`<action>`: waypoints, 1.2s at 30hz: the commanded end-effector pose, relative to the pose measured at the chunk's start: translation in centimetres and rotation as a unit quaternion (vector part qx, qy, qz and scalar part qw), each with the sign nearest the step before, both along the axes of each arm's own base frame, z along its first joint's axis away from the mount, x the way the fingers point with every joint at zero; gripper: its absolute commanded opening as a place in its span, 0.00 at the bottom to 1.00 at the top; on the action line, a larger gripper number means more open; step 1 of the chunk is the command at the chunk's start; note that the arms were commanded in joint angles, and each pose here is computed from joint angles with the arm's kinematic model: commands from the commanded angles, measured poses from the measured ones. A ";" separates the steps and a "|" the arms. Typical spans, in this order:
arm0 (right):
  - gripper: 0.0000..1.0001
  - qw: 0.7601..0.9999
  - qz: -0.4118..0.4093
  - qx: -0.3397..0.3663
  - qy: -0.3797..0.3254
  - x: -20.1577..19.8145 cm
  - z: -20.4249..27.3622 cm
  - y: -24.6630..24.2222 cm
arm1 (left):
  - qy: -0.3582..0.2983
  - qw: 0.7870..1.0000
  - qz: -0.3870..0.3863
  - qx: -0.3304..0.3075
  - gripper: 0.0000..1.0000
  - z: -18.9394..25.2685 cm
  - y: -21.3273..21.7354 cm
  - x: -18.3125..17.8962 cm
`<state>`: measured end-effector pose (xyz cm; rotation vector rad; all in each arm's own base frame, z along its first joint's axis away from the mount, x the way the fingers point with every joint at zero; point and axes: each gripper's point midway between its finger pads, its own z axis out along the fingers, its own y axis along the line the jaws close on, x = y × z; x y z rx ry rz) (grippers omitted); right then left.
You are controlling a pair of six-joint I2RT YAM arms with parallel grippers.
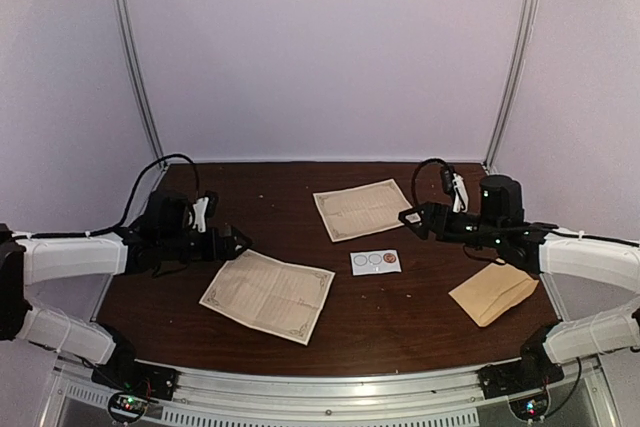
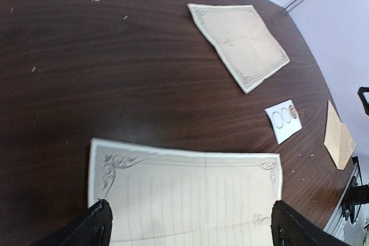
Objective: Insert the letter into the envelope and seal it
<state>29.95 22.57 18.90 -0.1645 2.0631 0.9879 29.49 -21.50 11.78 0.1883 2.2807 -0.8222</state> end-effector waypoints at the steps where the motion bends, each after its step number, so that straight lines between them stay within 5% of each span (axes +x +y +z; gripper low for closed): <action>1: 0.95 0.999 0.017 0.026 0.018 -0.9 -0.4 1.4 | 0.064 0.998 0.014 -0.010 0.98 -2.6 2.4 -1.5; 28: 0.94 0.999 0.024 0.020 0.026 -1.2 -0.9 2.7 | 0.143 0.989 0.017 -0.037 0.45 -8.1 4.7 -1.7; 36: 0.94 0.999 0.023 0.019 0.027 -1.3 -0.8 2.7 | 0.149 0.988 0.020 -0.046 0.36 -8.5 4.7 -2.0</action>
